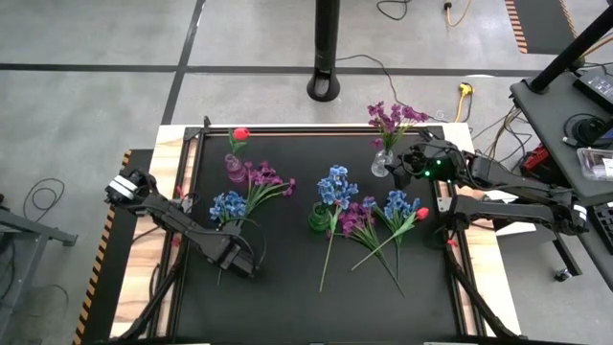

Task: Sort flowers into vase by color
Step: Put the middle left blue flowers into the green vase

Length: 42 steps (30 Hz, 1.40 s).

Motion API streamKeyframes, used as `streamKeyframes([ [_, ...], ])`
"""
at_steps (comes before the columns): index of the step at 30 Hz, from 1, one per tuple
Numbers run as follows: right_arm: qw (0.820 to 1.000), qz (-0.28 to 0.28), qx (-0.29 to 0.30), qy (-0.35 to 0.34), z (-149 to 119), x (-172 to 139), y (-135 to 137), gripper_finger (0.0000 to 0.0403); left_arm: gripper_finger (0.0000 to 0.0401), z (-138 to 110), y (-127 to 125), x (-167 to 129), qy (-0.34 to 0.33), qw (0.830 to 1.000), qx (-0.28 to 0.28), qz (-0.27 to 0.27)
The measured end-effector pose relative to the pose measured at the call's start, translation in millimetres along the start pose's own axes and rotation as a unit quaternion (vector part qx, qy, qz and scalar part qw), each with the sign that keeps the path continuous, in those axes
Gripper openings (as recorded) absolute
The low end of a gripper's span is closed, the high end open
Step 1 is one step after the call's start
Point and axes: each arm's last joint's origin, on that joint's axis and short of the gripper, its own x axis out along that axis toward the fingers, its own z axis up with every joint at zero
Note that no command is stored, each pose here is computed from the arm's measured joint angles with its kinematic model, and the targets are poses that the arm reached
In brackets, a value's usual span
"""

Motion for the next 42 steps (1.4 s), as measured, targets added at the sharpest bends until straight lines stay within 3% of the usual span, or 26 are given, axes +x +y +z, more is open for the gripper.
streamKeyframes([
  [10,1.0,0.009,0.0,0.004,0,0,1,0.0306,0.0062,-1,-2,9,0.025,0.999,0.003,-0.021],
  [15,1.0,0.012,-0.001,0.004,0,0,1,0.0306,0.0011,-4,-1,9,0.041,0.999,0.022,-0.018],
  [20,1.0,0.013,-0.004,0.003,0,0,1,0.0306,0.0003,-7,-1,4,0.054,0.997,0.056,-0.021],
  [27,1.0,0.026,-0.012,-0.005,0,-5,3,0.0306,0.0001,-18,11,-29,0.067,0.994,0.077,0.03],
  [30,0.999,0.041,-0.018,-0.013,-1,-11,5,0.0306,0.0001,-27,13,-53,0.057,0.993,0.096,0.025],
  [33,0.997,0.065,-0.026,-0.027,-3,-21,7,0.0306,0.0,-37,14,-80,-0.004,0.991,0.13,-0.017],
  [37,0.992,0.112,-0.047,-0.041,-8,-35,12,0.0306,0.0,-57,16,-115,-0.128,0.969,0.179,-0.112],
  [42,0.978,0.182,-0.085,-0.054,-12,-40,27,0.0306,0.0001,-82,24,-149,-0.328,0.892,0.236,-0.203],
])
